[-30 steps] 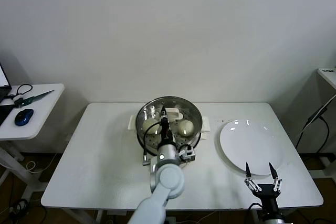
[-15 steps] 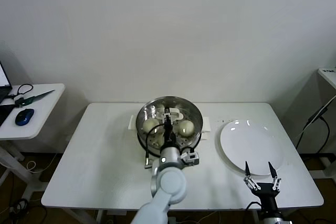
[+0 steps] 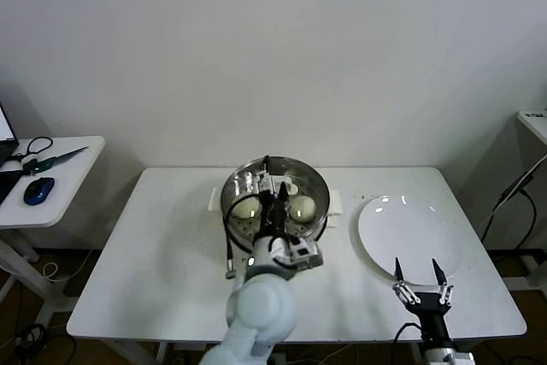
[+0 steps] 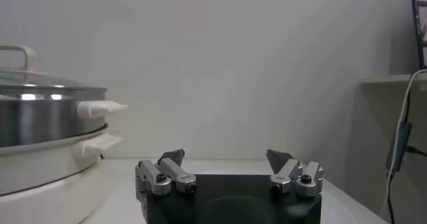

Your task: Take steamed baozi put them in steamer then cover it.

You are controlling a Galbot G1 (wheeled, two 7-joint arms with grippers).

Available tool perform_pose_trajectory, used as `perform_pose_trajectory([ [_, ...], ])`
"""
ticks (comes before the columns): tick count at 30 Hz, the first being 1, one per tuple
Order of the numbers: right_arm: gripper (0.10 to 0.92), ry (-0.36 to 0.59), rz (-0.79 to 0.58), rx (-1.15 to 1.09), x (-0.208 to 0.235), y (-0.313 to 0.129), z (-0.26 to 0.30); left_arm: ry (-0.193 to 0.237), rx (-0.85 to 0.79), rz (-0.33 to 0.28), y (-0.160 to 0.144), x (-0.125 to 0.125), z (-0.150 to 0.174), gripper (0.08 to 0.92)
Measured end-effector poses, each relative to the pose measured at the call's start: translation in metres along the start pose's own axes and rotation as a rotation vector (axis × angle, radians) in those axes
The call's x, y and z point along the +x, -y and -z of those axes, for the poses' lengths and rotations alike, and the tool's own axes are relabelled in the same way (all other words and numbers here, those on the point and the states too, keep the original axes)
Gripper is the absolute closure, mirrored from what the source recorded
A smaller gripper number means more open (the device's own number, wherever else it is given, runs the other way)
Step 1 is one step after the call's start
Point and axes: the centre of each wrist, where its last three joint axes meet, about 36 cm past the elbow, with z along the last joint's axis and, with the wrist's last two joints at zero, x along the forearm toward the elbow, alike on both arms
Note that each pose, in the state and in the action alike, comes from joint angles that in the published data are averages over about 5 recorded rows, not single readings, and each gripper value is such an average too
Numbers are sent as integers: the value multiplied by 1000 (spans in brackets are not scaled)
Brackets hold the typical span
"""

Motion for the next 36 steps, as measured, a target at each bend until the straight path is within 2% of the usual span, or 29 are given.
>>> perform_pose_trajectory([
  [4, 200, 1, 8, -6, -3, 0, 3, 40, 92, 0, -8, 5, -35, 177],
  [8, 200, 11, 19, -18, -5, 1, 4, 52, 220, 15, -22, 8, -87, 177],
  [15, 200, 37, 41, -39, -8, 2, 3, -5, 482, 62, -53, 20, -187, 177],
  [20, 200, 55, 45, -52, -11, 5, 1, -32, 674, 66, -54, 38, -238, 177],
  [27, 200, 44, 44, -74, -9, 5, -8, -53, 856, 50, -30, 58, -275, 177],
  [36, 200, 20, 51, -94, -7, 4, -14, -83, 966, 7, 9, 72, -301, 177],
])
